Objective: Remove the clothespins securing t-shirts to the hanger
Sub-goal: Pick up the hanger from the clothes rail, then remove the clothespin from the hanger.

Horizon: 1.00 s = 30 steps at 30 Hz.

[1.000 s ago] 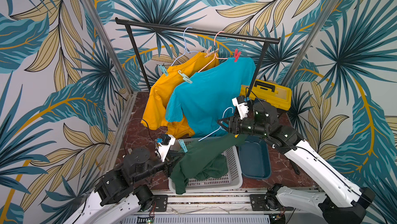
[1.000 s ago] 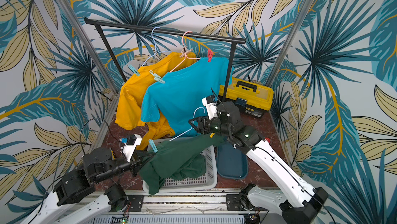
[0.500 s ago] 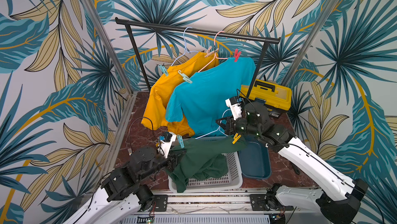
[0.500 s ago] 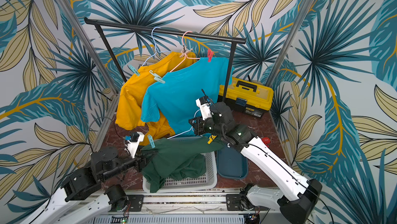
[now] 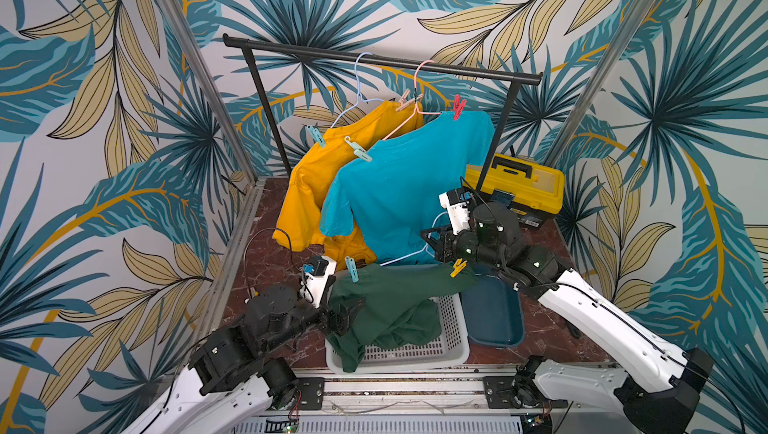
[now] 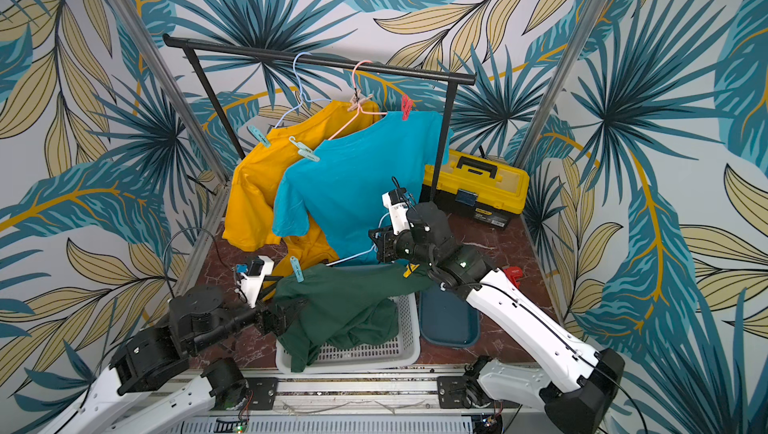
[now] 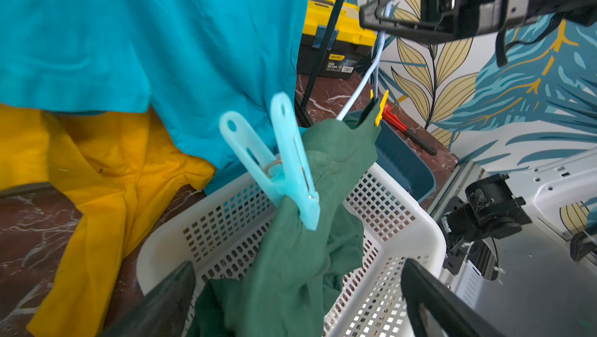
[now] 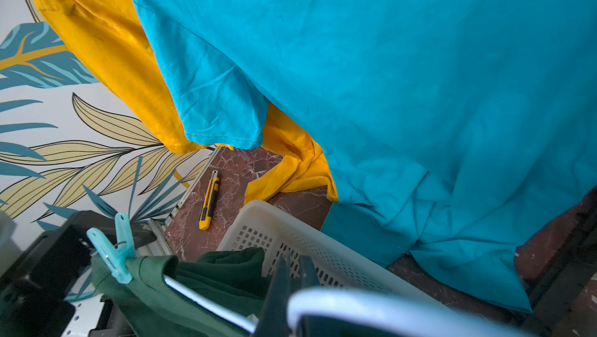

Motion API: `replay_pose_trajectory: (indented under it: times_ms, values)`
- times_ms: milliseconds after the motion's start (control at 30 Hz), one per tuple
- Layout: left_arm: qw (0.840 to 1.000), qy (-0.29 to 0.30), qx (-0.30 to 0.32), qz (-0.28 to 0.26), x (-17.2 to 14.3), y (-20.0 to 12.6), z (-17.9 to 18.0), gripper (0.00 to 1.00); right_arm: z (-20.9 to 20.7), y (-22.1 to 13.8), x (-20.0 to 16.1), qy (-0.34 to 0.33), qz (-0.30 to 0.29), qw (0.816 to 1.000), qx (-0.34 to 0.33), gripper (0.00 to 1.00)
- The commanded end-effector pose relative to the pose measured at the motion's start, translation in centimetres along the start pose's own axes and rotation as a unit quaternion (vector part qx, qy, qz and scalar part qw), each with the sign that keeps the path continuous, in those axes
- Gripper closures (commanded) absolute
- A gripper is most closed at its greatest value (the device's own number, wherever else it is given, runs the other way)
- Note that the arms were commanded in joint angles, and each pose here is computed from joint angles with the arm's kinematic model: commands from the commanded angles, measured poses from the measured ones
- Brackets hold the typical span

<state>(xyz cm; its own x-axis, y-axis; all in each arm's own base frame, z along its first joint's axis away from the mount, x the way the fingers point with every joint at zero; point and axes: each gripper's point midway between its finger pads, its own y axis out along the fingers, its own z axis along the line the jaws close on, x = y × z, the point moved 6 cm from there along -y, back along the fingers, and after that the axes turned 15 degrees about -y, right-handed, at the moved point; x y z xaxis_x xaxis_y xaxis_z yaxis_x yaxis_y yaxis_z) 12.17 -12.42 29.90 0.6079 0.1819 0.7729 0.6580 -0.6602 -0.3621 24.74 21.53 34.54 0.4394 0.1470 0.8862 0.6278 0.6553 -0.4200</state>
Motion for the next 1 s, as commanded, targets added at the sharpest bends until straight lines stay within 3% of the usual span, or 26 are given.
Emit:
replay_pose_trajectory:
  times_ms: [0, 100, 233, 367, 600, 867, 967]
  values:
    - [0.998, -0.019, 0.026, -0.045, 2.0, -1.8, 0.0, 0.00, -0.1, -0.4, 0.1, -0.010, -0.016, 1.000, -0.010, 1.00]
    - [0.996, -0.044, 0.049, -0.061, 3.2, -2.5, 0.0, 0.00, -0.2, -0.6, -0.1, -0.011, -0.017, 1.000, -0.012, 1.00]
    - [0.995, -0.071, 0.064, -0.032, 4.2, -1.9, -0.7, 0.00, -0.2, -0.9, -0.4, -0.014, -0.021, 1.000, -0.012, 1.00]
    - [0.993, -0.115, 0.032, 0.018, 5.0, -0.4, -1.7, 0.00, -0.1, -1.2, -0.4, -0.015, -0.019, 1.000, -0.009, 1.00]
    - [0.978, -0.203, -0.004, 0.049, 6.5, 1.4, -1.1, 0.05, 0.0, -1.5, -0.5, -0.014, -0.021, 1.000, -0.008, 1.00]
    - [0.976, -0.209, -0.045, 0.051, 7.0, 1.4, -2.1, 0.11, -0.2, -1.7, -0.8, -0.015, -0.021, 1.000, -0.012, 1.00]
    - [0.978, -0.196, -0.043, 0.058, 6.8, 1.8, -1.9, 0.20, -0.2, -1.6, -0.9, -0.015, -0.018, 1.000, -0.014, 1.00]
